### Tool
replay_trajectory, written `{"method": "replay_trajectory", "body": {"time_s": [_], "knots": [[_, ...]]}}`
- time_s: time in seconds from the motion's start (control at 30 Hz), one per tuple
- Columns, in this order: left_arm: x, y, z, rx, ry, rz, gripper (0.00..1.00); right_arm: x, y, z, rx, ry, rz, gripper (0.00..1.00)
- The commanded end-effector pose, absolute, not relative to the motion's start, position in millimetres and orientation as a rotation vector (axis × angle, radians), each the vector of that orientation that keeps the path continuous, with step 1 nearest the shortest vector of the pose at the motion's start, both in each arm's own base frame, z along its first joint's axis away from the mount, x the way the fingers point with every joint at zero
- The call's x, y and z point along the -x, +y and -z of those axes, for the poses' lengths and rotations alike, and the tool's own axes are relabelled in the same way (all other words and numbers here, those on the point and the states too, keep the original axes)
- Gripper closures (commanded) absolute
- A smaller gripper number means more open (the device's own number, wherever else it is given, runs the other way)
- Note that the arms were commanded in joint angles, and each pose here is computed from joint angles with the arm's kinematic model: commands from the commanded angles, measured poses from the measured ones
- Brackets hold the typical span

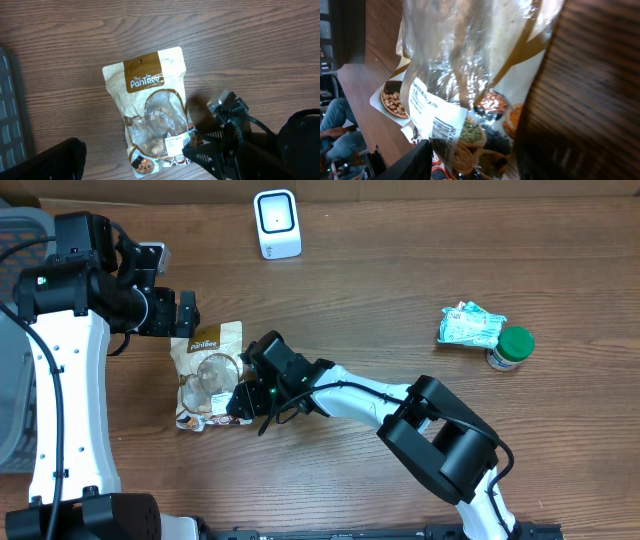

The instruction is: Scan the item barcode

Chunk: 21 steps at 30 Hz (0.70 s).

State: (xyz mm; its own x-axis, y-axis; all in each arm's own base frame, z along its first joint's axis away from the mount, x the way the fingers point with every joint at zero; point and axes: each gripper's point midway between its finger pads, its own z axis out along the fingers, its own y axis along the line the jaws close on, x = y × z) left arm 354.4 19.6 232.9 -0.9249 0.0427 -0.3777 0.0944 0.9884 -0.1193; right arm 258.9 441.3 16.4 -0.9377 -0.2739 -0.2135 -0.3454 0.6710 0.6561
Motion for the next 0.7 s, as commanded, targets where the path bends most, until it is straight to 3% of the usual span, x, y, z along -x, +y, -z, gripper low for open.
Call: {"method": "replay_trajectory", "body": {"time_s": [0.0,0.17,0.3,0.43,0.67], "knots": [[-356.5,19.0,-243.3,-0.131,2.714,0.176,0.01,-259.8,438.5,1.0,0.512,2.794,-1.055,0.49],[-356.5,19.0,-243.3,-0.131,2.714,0.176,0.01,-262.5,442.0,-0.6,0.516,2.771,-1.071,0.57],[-356.5,19.0,-243.3,-0.131,2.714,0.176,0.00,-264.7,440.2,-0.4,0.507,2.773,-1.069,0.81],[-356.5,19.0,-243.3,-0.131,2.714,0.176,0.01,-268.0,434.9,-1.7,0.490,2.789,-1.084,0.96],[-356.5,19.0,-243.3,-0.131,2.714,0.176,0.00,-279.8,404.8,-25.6,0.398,2.858,-1.112,0.96]]}}
